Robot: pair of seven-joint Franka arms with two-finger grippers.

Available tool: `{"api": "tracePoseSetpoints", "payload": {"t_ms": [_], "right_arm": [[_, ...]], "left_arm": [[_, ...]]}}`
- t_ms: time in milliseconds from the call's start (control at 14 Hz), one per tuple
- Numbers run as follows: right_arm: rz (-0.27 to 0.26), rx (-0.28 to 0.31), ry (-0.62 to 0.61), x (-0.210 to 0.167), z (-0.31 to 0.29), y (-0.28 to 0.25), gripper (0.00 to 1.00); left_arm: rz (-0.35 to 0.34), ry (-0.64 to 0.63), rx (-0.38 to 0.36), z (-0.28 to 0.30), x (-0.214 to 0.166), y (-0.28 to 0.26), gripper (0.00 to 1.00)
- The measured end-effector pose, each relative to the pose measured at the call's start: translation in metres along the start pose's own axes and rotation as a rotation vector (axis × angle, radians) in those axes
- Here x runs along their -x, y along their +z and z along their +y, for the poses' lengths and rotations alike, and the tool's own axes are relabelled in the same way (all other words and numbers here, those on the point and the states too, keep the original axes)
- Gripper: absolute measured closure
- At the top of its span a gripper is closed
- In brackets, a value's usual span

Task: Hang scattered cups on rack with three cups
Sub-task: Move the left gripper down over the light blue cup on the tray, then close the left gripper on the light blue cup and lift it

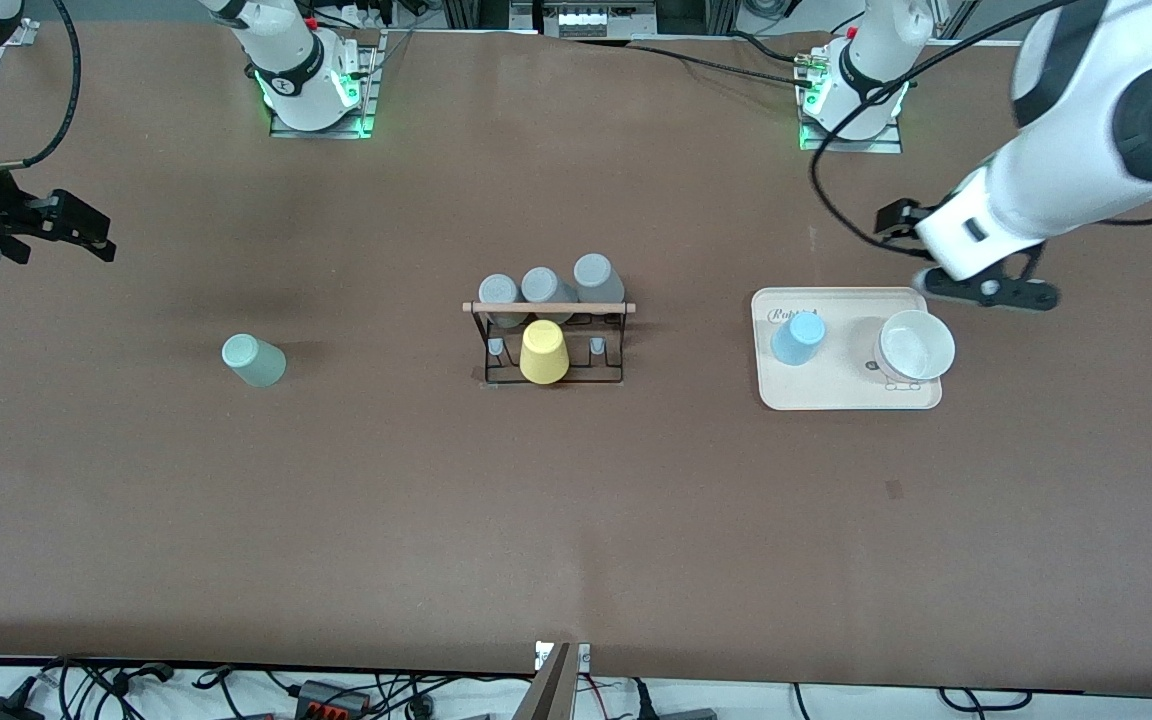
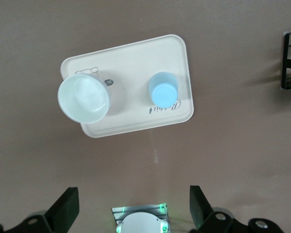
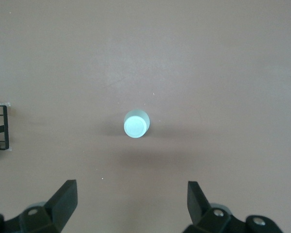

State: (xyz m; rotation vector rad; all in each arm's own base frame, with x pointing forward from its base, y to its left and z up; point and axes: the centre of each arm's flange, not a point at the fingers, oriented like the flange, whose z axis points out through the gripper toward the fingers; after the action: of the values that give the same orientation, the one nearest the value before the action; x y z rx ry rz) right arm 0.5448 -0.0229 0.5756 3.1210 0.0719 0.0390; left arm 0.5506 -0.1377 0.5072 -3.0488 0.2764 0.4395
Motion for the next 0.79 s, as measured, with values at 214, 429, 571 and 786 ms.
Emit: {"api": "tracePoseSetpoints", "payload": {"t_ms": [214,429,571,786], "right_arm": [[0.002,0.0,0.0,0.0,0.0,0.0,0.0],[-0.001,0.0,0.0,-0.001,0.0,0.001,0.0],[-0.002,0.0,0.0,-0.001,0.0,0.002,0.0],[-0.003,0.0,0.0,-0.001,0.0,0.003,0.0]], "left_arm": [[0.067,0.015,-0.001,0.029,-0.028,0.053,0.0],[0.124,0.005,0.007,0.047,-0.036,0.117,0.0],[0.165,0.003,0.014,0.048,-0.036,0.154,0.0],[0.229,-0.004,0.026,0.043,-0.03,0.203,0.0]]}}
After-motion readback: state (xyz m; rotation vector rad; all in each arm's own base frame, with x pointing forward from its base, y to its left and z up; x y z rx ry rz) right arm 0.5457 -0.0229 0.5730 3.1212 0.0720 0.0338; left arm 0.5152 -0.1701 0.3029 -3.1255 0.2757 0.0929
